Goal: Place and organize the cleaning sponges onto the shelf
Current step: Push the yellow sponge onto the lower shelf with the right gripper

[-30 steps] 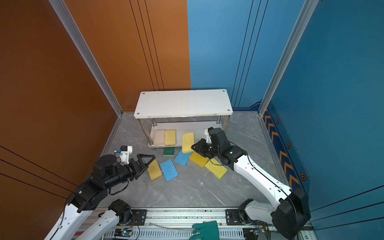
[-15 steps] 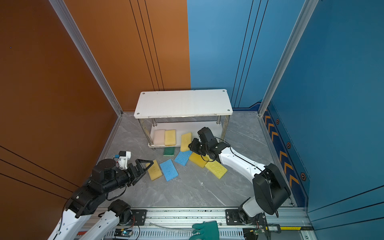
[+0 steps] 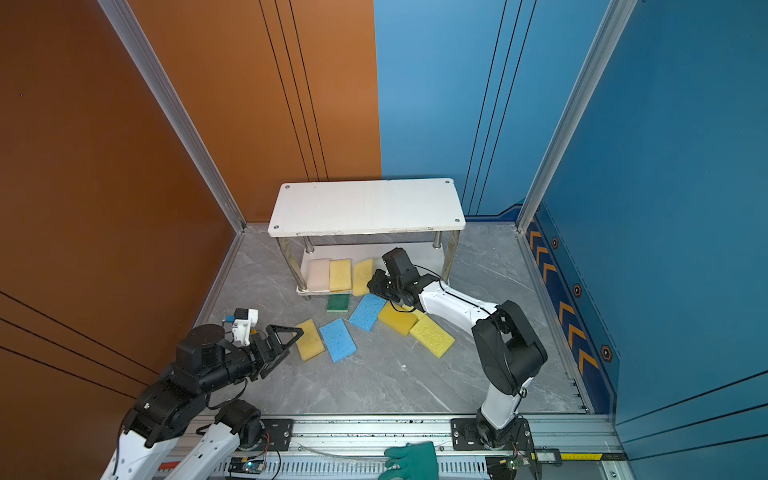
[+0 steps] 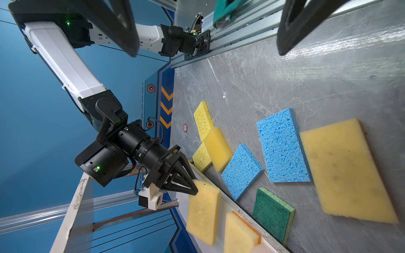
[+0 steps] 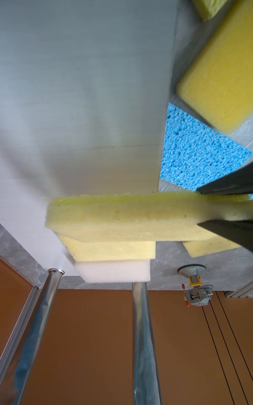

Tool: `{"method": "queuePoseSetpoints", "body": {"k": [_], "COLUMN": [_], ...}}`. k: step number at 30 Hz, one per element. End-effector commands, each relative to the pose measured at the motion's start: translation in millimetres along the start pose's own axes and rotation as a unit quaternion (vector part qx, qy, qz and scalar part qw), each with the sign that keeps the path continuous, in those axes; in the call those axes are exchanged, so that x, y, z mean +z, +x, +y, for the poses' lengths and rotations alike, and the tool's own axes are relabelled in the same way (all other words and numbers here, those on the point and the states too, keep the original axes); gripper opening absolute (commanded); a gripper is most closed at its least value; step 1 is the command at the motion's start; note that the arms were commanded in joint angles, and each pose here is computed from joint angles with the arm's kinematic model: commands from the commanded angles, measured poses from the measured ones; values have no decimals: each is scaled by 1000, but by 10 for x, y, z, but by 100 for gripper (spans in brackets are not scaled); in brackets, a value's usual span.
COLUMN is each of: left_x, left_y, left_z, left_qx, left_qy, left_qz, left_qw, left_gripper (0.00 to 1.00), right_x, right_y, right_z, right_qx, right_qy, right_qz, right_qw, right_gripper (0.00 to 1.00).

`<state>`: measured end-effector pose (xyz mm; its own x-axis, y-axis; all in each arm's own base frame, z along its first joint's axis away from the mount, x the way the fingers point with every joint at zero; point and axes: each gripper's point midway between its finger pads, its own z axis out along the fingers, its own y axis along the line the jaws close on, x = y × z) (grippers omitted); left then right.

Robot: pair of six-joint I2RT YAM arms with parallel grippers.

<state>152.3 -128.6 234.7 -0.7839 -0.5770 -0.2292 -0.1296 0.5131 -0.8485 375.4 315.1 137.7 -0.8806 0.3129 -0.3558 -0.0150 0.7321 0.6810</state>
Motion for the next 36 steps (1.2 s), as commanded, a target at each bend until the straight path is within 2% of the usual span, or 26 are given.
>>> {"method": "queuePoseSetpoints", "body": {"k": [1, 32, 34, 36], "left_x": [-9, 40, 50, 55], "left_y": [76, 23, 20, 8], "left_z": [86, 108, 114, 112], "left_qx": [0, -21, -23, -25], "left_qy": [-7, -9, -9, -8], "left_qz": [14, 25, 28, 29], "left_qw": [1000, 999, 999, 999], "left_gripper": [98, 98, 98, 98], "right_x": [35, 427, 431, 433], "right_y": [-110, -273, -273, -270], "right_z": [86, -92, -111, -130], "right_qx": [-16, 8, 10, 11], "right_qy": [-12, -8, -6, -4], "right_qz": [-9, 14, 15, 16], "right_qw": [1000, 1000, 1000, 1000], "right_gripper": [20, 20, 22, 29]}}
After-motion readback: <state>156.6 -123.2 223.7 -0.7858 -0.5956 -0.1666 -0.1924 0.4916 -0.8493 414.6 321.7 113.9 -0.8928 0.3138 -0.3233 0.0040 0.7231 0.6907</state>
